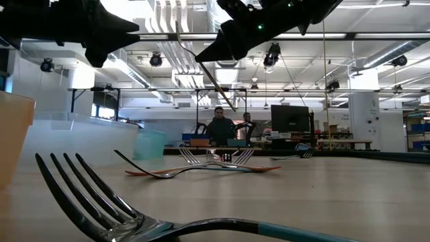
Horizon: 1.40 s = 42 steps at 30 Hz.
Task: Sort silverware by color (type)
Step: Put the gold fork into the transparent bin
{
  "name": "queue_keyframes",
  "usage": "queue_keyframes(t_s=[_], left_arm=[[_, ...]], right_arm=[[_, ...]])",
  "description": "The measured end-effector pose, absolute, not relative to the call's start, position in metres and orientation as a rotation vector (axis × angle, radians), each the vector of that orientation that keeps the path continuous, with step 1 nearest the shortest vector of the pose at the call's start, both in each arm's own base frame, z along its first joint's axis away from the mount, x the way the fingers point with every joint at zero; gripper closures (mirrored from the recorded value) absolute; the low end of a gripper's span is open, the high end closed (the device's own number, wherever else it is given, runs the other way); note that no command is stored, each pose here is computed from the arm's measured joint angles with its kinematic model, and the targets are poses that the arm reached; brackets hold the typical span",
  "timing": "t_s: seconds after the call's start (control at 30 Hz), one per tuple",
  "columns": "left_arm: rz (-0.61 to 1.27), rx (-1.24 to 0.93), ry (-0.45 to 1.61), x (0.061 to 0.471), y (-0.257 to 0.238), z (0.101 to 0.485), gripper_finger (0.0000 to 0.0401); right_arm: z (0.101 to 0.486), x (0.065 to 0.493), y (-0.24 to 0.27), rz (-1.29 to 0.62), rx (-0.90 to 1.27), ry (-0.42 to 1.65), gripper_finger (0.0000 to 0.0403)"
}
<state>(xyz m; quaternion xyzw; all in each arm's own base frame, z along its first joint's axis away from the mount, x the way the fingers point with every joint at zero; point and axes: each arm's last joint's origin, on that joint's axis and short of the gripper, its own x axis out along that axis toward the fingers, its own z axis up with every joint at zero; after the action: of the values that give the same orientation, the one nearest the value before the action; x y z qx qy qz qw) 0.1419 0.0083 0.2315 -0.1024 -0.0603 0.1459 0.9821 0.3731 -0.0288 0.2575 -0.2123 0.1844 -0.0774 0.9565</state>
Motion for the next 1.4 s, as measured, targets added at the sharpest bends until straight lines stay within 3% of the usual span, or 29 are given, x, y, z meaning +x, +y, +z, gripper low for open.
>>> queue_keyframes(t_s=[0.4, 0.67, 1.07, 1.4], left_arm=[[0.316, -0.046, -0.165, 0.154, 0.009, 0.234, 0.0193], [0.452, -0.026, -0.164, 0.164, 0.012, 0.230, 0.0194], [0.593, 0.005, -0.265, 0.178, 0.016, 0.231, 0.0195], [0.638, 0.033, -0.324, 0.181, 0.019, 0.233, 0.0195]], right_arm=[[0.266, 0.388, -0.039, -0.375, -0.496, 0.153, 0.0390], [0.241, 0.409, -0.048, -0.596, -0.534, -0.012, 0.0390], [0.233, 0.461, -0.052, -0.612, -0.546, -0.069, 0.0390], [0.245, 0.467, -0.043, -0.590, -0.537, -0.109, 0.0390]])
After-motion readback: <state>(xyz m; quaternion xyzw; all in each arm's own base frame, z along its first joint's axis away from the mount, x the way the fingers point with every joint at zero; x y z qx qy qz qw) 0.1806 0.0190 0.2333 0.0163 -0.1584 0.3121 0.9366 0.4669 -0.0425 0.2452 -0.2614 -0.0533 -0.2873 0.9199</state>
